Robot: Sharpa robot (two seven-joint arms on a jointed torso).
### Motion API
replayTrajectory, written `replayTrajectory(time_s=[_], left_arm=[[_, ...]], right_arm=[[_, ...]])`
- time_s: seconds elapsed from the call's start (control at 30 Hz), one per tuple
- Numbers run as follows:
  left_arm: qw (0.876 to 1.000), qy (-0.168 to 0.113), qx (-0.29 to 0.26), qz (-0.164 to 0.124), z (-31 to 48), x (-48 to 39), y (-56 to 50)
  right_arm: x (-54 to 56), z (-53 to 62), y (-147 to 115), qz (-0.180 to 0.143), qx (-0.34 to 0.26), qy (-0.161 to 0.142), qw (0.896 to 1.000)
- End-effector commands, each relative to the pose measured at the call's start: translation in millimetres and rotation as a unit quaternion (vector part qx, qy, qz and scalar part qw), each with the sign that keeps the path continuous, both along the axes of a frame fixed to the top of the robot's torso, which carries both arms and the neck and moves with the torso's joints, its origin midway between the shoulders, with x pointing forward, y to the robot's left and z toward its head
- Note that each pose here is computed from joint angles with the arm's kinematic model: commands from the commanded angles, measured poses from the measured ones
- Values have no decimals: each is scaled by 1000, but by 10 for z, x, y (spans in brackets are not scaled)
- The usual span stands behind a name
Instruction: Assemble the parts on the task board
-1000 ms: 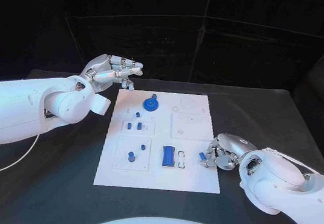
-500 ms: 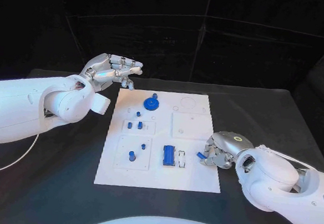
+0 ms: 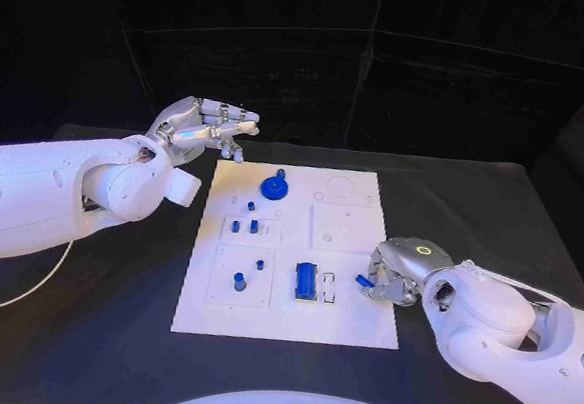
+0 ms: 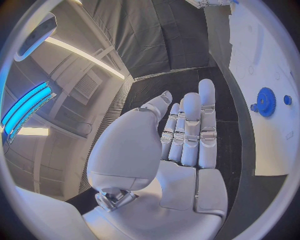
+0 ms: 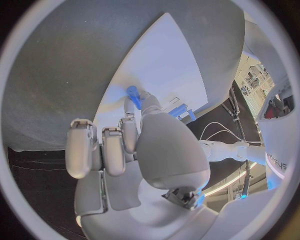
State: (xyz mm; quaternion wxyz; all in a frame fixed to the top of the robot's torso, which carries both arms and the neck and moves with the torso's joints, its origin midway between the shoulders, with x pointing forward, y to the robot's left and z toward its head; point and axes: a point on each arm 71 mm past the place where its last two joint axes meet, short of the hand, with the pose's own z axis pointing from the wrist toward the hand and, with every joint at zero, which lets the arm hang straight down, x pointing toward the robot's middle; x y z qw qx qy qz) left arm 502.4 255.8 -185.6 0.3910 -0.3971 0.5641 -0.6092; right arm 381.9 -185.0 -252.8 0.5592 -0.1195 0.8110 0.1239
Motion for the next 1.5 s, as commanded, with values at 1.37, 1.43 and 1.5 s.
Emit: replayTrajectory(time_s=[1.37, 1.43, 1.5], left_arm=[[1000, 0, -8, -13, 19, -20, -30], [1000, 0, -8, -14, 20, -22, -33], [1000, 0, -8, -14, 20, -23, -37]], right_arm=[[-156, -55, 215, -110, 186, 104, 971], [-152, -54, 241, -108, 188, 102, 971], [-148, -53, 263, -107, 190, 101, 971]])
